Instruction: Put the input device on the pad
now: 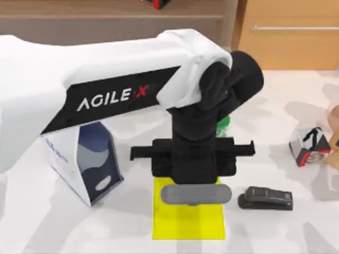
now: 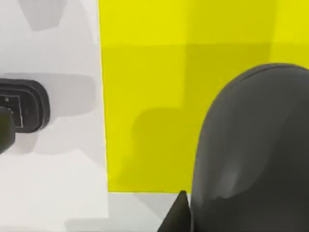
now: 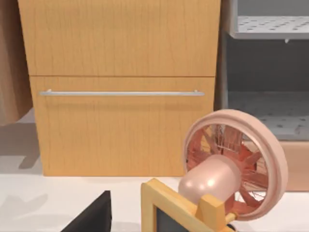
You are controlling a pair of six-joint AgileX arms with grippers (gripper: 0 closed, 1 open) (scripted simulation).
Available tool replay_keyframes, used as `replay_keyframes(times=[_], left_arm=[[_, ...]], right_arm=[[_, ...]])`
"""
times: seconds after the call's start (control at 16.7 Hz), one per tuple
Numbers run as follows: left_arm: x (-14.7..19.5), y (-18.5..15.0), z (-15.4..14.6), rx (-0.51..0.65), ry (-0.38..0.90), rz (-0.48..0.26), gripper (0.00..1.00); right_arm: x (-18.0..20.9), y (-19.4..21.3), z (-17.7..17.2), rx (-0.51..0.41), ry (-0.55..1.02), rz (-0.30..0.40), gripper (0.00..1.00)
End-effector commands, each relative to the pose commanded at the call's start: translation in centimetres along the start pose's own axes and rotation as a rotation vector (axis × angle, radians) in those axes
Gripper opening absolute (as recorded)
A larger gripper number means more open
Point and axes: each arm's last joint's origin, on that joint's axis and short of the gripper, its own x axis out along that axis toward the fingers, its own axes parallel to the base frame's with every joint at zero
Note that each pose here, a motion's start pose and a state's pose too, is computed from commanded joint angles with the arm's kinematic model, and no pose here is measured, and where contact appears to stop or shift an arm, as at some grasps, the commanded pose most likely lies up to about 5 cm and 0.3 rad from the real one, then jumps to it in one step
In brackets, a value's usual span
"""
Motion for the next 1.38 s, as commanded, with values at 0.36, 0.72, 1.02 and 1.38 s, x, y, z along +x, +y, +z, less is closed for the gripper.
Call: replay_keyframes(times=[0.36,0.72,1.02,1.38], left_arm=[[0.5,0.1,0.4,0.017,0.003,-0.021,0.0],[-1.3,-0.4,2.0,0.075,-0.01,0.002,0.0],[-1.9,-0.3,3.5,0.124,-0.019,0.027,0.0],[0.9,0.6,2.4,0.093,0.0,0.023,0.0]], right_arm=[[0.0,0.0,0.0,0.0,0.0,0.0,1.0],[0.0,0.0,0.0,0.0,0.0,0.0,1.0],[0.0,0.0,0.0,0.0,0.0,0.0,1.0],[0.0,0.0,0.0,0.0,0.0,0.0,1.0]])
